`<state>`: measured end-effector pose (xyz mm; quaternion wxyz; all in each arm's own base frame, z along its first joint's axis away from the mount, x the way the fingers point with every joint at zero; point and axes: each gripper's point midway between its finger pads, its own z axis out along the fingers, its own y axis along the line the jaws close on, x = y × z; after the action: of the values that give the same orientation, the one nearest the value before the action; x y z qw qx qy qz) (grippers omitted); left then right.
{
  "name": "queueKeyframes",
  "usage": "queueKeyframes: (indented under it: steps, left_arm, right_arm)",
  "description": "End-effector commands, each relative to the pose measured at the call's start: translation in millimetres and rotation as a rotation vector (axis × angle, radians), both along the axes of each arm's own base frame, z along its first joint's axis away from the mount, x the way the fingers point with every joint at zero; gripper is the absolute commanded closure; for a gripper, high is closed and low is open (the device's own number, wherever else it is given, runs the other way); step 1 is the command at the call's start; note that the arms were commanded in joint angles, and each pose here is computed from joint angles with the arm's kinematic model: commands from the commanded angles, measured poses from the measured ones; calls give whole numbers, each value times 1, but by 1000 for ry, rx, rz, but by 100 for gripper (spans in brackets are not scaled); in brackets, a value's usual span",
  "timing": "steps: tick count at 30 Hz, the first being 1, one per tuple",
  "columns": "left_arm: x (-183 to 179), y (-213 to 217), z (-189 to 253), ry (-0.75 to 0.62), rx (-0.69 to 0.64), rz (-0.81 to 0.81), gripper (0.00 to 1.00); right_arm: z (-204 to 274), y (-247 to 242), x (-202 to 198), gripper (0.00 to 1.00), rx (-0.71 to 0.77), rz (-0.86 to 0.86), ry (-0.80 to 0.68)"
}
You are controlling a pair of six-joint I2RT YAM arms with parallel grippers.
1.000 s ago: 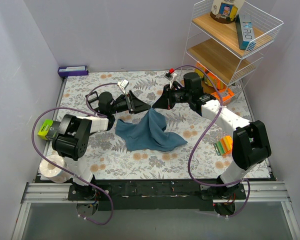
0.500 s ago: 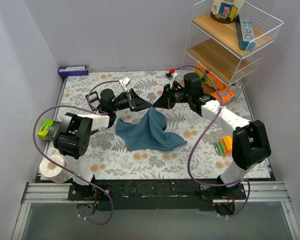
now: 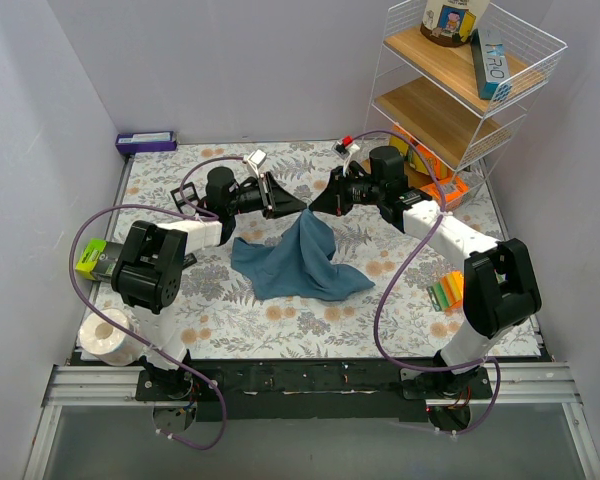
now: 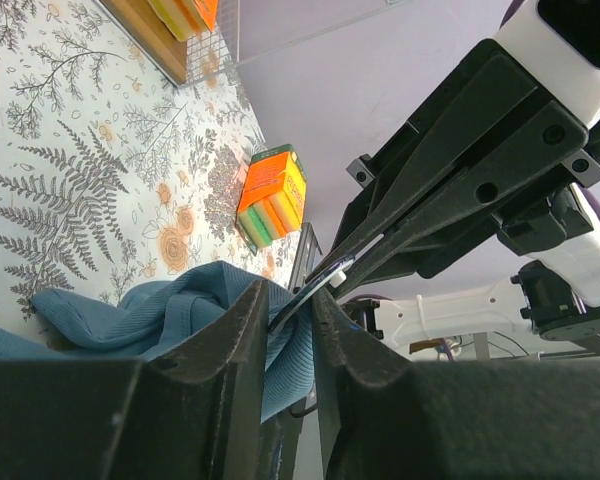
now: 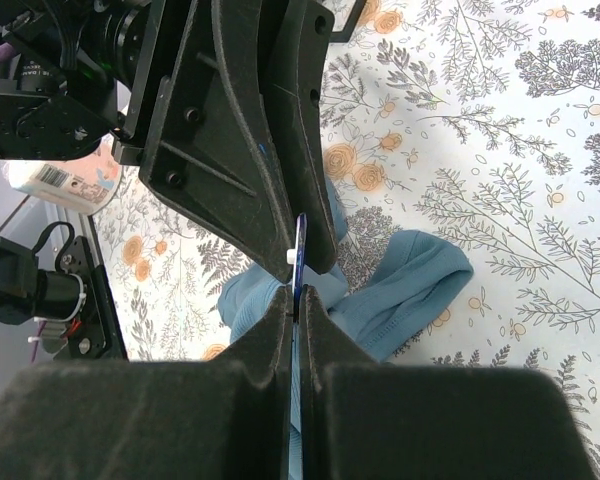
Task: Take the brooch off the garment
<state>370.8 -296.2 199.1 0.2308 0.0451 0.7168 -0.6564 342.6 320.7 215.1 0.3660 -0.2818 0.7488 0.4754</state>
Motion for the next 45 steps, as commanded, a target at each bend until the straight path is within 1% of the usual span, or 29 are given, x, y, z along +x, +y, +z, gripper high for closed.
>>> queueKeyframes:
  steps: [1, 7, 11, 12, 13, 14, 15, 16, 17, 19, 21, 22, 23, 25, 29, 30, 33, 36, 37, 38, 39, 41, 42, 43, 44, 45]
  left_arm:
    - [36, -4, -12, 18, 42, 174, 85]
    - [30, -16, 12, -55, 15, 151, 80]
    - [29, -23, 8, -61, 50, 163, 79]
    - [34, -22, 4, -89, 78, 183, 79]
    - [37, -22, -4, -59, 114, 196, 78]
    - [43, -23, -2, -69, 124, 213, 78]
    - [51, -21, -2, -87, 139, 247, 78]
    - [57, -20, -7, -114, 183, 260, 78]
    - [65, -24, 4, -166, 197, 274, 78]
    - [80, -22, -8, -190, 276, 329, 77]
    - [92, -25, -5, -219, 305, 356, 76]
    - [101, -19, -13, -209, 370, 406, 74]
    - [104, -19, -16, -240, 409, 414, 73]
    - [112, -15, -21, -257, 456, 446, 70]
    - [115, -15, -21, -415, 576, 436, 68]
    - [116, -14, -22, -494, 624, 413, 68]
    - [115, -16, -14, -669, 727, 383, 68]
    - [118, -4, 0, -737, 784, 400, 68]
    - [115, 1, 1, -729, 799, 393, 68]
    - [117, 15, 9, -724, 798, 411, 67]
    - [111, 18, 12, -717, 774, 385, 67]
    - [101, 42, 5, -634, 734, 364, 64]
    - [87, 36, 4, -621, 662, 278, 63]
    - [76, 35, -1, -575, 615, 242, 62]
    - [65, 39, -17, -532, 596, 206, 60]
    - [54, 33, -21, -521, 546, 151, 58]
  right_arm:
    - [38, 30, -54, 99, 126, 259, -44]
    - [35, 33, -51, 99, 126, 249, -28]
    - [36, 38, -53, 99, 138, 263, -26]
    - [37, 39, -54, 99, 142, 268, -25]
    - [36, 41, -55, 99, 144, 278, -19]
    - [36, 43, -57, 99, 146, 285, -17]
    - [36, 44, -58, 99, 150, 289, -18]
    - [36, 46, -60, 99, 152, 295, -14]
    - [35, 47, -61, 99, 156, 300, -11]
    - [35, 50, -64, 99, 164, 312, -1]
    - [37, 52, -65, 99, 171, 319, -1]
    - [38, 53, -65, 99, 173, 320, 0]
    - [39, 53, -65, 99, 176, 320, -4]
    - [40, 52, -64, 99, 180, 322, -9]
    - [40, 52, -66, 99, 180, 324, -12]
    - [41, 51, -65, 99, 181, 319, -13]
    - [32, 45, -55, 99, 163, 264, 17]
    - [29, 37, -47, 99, 145, 221, 30]
    - [29, 32, -42, 99, 140, 207, 21]
    - [27, 26, -40, 99, 126, 195, 31]
    - [35, 21, -36, 99, 121, 189, -15]
    - [35, -1, -20, 99, 95, 128, -38]
    - [31, -10, -17, 99, 61, 114, -56]
    - [28, -23, -5, 99, 34, 62, -64]
    - [23, -31, 2, 99, 6, 31, -71]
    - [12, -39, 7, 99, -41, 4, -51]
